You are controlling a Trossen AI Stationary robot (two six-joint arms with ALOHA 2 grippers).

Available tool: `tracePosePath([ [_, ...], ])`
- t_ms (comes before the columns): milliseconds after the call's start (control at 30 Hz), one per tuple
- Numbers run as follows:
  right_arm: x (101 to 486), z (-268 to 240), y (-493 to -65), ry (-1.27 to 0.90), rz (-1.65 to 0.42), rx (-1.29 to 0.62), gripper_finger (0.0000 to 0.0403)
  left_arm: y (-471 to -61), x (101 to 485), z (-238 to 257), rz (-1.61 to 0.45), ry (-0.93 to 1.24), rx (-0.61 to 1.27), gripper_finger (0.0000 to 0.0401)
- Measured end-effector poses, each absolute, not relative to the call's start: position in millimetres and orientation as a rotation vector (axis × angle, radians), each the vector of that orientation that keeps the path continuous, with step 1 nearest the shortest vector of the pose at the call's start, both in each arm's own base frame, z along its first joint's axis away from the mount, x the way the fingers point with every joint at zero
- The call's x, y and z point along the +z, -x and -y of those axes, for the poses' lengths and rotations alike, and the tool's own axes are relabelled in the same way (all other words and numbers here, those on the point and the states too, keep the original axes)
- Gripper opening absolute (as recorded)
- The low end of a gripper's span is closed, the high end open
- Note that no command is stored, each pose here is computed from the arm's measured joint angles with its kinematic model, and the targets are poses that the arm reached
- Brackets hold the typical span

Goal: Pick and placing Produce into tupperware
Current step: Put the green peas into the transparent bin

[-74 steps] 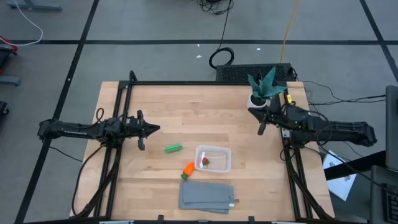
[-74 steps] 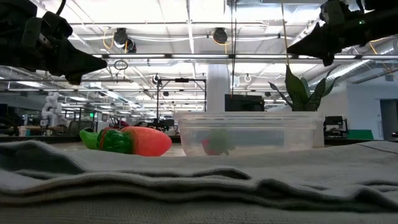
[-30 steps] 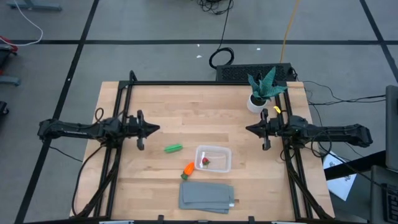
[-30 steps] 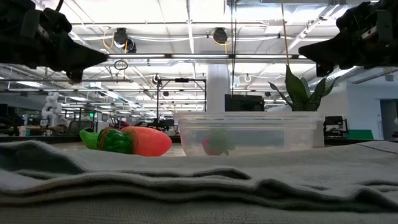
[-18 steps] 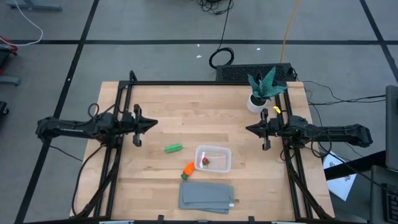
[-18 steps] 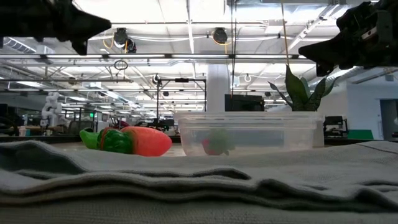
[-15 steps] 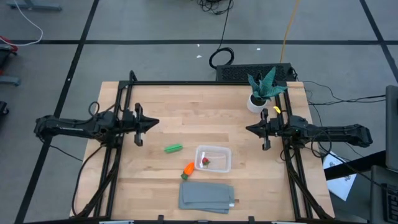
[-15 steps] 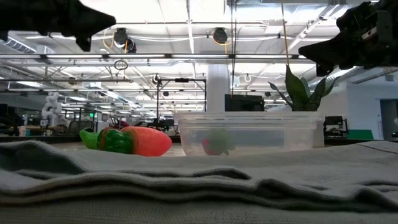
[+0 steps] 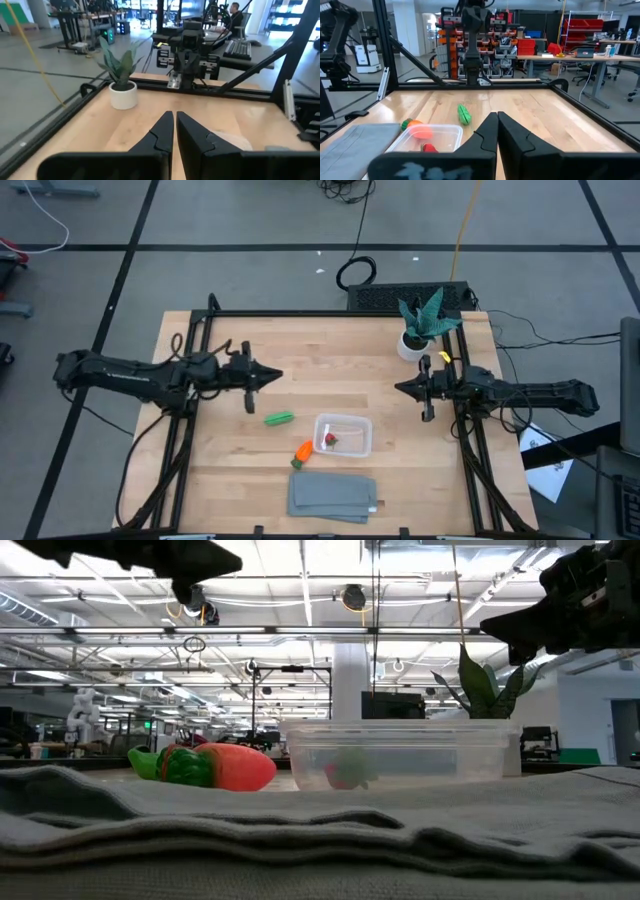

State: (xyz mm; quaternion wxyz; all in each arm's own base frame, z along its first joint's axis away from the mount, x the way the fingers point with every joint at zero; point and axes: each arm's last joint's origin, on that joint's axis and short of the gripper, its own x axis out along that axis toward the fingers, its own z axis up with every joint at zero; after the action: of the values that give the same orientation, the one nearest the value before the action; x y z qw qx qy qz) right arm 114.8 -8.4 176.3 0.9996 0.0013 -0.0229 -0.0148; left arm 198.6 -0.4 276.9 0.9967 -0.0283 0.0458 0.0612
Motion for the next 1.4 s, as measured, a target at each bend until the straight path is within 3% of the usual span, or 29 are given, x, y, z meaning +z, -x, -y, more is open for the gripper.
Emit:
tracePosePath([
  [600, 177, 8, -115, -0.003, 0.048, -0.030, 0.0000, -243, 308, 2, -0.533, 0.133, 0.149, 0.0024],
  [900, 176, 8, -115, -0.003, 0.045, -0.030, 0.0000, -255, 292, 6, -0.776, 0.288, 0.079, 0.0024],
  [1400, 176, 8, -115, -0.008, 0.038, -0.033, 0.0000, -263, 258, 9, -1.029, 0.551, 0.141, 0.0024],
])
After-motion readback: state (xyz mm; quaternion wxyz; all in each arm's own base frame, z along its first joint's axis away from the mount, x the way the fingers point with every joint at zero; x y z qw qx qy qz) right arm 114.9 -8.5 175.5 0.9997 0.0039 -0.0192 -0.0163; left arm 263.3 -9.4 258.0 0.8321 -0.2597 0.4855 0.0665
